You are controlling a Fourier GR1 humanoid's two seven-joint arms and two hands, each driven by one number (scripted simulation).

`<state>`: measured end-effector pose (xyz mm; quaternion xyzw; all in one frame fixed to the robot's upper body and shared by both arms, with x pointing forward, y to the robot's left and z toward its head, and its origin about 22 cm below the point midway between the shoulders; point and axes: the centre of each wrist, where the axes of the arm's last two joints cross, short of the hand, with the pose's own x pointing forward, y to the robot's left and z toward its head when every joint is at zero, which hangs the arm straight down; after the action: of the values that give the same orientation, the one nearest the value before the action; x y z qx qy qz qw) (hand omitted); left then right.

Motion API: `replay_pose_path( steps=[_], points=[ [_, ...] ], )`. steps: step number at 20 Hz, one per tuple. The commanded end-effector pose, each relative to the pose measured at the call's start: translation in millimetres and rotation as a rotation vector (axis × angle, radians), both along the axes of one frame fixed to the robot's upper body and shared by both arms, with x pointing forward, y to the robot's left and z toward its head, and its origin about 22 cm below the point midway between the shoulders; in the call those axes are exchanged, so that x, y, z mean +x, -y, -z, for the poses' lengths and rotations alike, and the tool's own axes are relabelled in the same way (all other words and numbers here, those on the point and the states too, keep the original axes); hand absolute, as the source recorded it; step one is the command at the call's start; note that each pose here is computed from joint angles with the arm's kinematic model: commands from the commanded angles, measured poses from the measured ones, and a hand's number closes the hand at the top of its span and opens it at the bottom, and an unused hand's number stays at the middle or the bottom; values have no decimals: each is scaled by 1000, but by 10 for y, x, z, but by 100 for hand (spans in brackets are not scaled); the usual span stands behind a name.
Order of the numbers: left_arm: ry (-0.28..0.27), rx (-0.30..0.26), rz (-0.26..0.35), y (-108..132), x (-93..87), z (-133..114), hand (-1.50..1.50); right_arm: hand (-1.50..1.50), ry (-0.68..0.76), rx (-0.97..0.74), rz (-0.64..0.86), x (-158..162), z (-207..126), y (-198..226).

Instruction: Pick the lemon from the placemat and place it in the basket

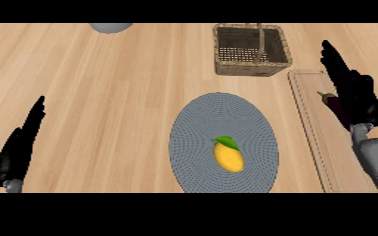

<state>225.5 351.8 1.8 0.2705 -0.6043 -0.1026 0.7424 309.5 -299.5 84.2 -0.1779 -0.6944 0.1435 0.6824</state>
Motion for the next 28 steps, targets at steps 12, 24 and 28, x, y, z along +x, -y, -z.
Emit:
replay_pose_path(
  steps=[12,24,28],
  points=[
    [250,-271,491,919,505,-581,0,-150,173,707,-1286,-596,203,-1794],
    [243,-288,492,981,480,-564,0,-150,355,-66,-833,-294,-881,-775],
    [236,-290,500,849,546,-550,0,-150,215,-399,-953,-168,-1120,-516]
  ],
)
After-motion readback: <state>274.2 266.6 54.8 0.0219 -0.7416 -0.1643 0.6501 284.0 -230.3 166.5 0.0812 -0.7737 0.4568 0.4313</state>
